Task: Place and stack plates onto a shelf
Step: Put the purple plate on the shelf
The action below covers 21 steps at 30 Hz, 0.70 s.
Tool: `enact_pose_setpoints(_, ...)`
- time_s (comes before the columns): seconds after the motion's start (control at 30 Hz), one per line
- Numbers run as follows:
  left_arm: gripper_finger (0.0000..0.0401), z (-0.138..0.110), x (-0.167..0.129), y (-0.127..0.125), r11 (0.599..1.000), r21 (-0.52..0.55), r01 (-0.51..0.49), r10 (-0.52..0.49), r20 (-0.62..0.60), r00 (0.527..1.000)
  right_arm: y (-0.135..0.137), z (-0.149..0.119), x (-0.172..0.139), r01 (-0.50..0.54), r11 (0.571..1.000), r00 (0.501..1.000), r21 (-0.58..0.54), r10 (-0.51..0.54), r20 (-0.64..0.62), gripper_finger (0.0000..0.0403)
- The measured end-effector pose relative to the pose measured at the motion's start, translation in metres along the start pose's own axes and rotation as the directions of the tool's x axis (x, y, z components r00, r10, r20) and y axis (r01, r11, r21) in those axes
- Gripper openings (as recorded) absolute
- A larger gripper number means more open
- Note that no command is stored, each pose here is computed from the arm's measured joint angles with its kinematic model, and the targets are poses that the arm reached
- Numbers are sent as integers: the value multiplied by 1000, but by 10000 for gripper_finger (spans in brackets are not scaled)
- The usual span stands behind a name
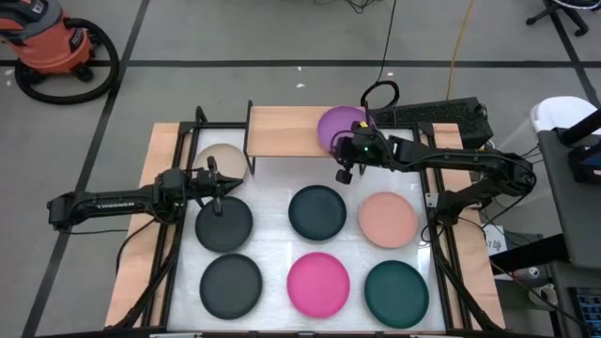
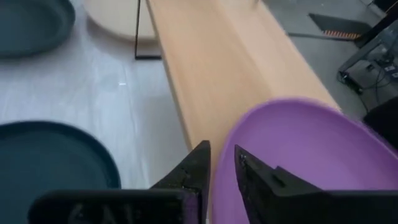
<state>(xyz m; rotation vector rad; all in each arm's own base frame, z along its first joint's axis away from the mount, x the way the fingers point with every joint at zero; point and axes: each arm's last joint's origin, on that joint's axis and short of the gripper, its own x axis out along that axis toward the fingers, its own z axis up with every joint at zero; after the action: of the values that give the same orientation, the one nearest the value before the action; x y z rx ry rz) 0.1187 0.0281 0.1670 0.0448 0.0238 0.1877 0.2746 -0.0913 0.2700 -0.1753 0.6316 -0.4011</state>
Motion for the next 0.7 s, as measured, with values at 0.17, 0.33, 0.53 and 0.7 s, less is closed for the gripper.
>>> enact_pose_setpoints(0.17,6,0,0,0,1000,0,0,0,0,1000,2,0,0,-7,1000,1000,-8,7,-3,68)
enact_pose_setpoints(0.33,6,0,0,0,1000,0,0,0,0,1000,10,-9,-2,-22,999,995,-39,18,-103,84)
enact_pose_setpoints(0.53,6,0,0,0,1000,0,0,0,0,1000,16,-14,-5,66,993,980,-98,-83,-183,110)
enact_pose_setpoints(0.7,6,0,0,0,1000,0,0,0,-1,1000,15,-15,-5,69,993,979,-93,-86,-185,95)
